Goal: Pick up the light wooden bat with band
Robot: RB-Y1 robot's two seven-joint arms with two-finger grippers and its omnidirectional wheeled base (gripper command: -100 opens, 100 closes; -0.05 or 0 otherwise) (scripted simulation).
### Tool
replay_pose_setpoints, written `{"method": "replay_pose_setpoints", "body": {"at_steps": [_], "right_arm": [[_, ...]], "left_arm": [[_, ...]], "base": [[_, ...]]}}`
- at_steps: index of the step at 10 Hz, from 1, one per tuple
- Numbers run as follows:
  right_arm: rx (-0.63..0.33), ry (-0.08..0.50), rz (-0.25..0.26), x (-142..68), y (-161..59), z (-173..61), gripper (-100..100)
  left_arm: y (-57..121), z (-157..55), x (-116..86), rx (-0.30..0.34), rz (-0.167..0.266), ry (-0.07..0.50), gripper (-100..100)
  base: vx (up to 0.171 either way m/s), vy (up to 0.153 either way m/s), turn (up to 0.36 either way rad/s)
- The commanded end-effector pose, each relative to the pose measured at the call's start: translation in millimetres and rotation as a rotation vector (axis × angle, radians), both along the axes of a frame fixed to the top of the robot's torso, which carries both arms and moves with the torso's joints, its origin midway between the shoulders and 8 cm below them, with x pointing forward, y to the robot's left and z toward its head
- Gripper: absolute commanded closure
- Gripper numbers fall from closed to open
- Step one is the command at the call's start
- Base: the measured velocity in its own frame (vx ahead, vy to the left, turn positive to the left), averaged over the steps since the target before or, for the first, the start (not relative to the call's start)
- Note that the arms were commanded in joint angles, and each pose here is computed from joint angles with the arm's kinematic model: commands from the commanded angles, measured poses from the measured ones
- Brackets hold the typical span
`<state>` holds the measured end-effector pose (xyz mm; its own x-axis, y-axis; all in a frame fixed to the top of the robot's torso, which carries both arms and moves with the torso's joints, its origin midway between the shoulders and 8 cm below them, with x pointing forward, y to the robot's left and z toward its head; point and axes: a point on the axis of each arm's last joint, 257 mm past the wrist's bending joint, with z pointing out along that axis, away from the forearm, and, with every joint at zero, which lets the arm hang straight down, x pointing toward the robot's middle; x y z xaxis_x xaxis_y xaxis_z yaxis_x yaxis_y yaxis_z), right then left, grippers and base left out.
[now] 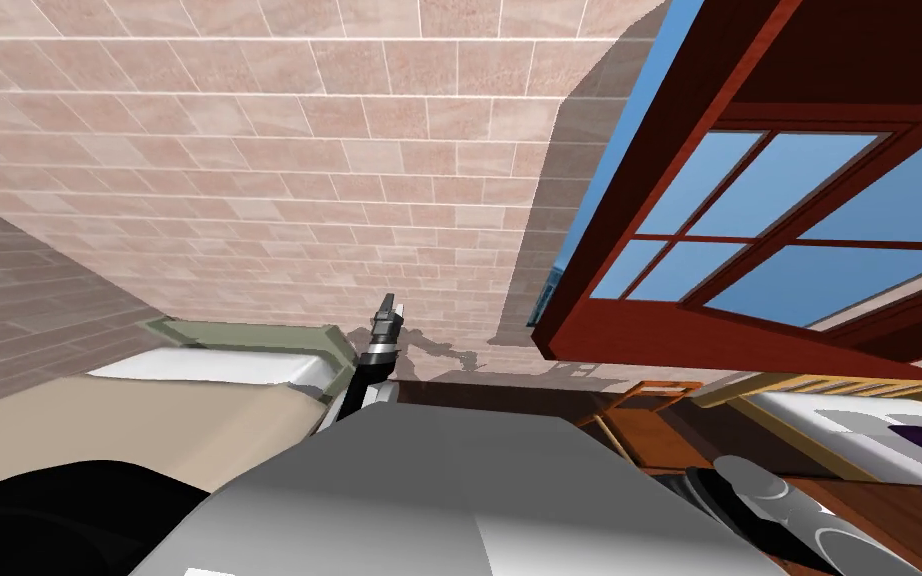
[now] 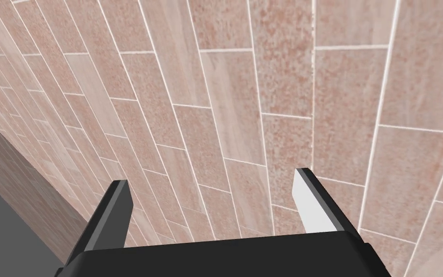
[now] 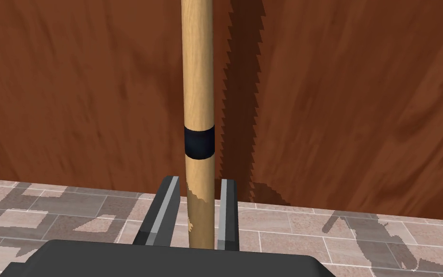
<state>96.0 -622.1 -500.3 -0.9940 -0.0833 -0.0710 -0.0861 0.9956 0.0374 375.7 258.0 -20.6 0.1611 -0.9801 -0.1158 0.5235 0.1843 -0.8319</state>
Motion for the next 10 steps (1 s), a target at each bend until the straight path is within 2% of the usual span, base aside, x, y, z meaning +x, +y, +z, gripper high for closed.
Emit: {"method": "replay_pose_setpoints", "body": {"at_steps": [1, 2, 3, 4, 5, 7, 8, 9, 10], "right_arm": [[0.016, 0.001, 0.042, 11.7, 3.7, 2.4, 100], [0.004, 0.002, 0.07, 20.7, 1.7, 4.2, 100], [-0.007, 0.018, 0.089, 18.1, -0.8, 4.2, 100], [0.021, 0.016, 0.114, 26.4, 5.9, 6.5, 100], [0.008, 0.012, 0.141, 39.2, 3.9, 9.5, 100], [-0.006, 0.038, 0.165, 33.6, 0.1, 9.3, 100], [0.023, 0.04, 0.197, 41.9, 8.2, 11.9, 100], [0.009, 0.038, 0.22, 53.4, 6.0, 15.2, 100], [-0.001, 0.058, 0.235, 48.4, 3.0, 15.0, 100]], "left_arm": [[0.0, 0.0, 0.0, 0.0, 0.0, 0.0, 0], [0.1, -0.1, 0.0, 0.0, 0.0, 0.0, 0], [0.1, -0.1, 0.0, 0.0, 0.0, 0.0, 0], [0.0, 0.0, 0.0, 0.0, 0.0, 0.0, 0], [0.1, -0.1, 0.0, 0.0, 0.0, 0.0, 0], [0.0, 0.0, 0.0, 0.0, 0.0, 0.0, 0], [0.0, 0.1, 0.0, 0.0, 0.0, 0.0, 0], [0.1, -0.1, 0.0, 0.0, 0.0, 0.0, 0], [0.1, -0.1, 0.0, 0.0, 0.0, 0.0, 0]], "base": [[0.114, 0.037, -0.378], [0.128, 0.06, -0.443], [0.061, 0.047, -0.138], [0.101, 0.033, -0.343], [0.121, 0.07, -0.427], [0.043, 0.034, -0.063], [0.097, 0.025, -0.328], [0.116, 0.071, -0.434], [0.055, 0.057, -0.175]]}}
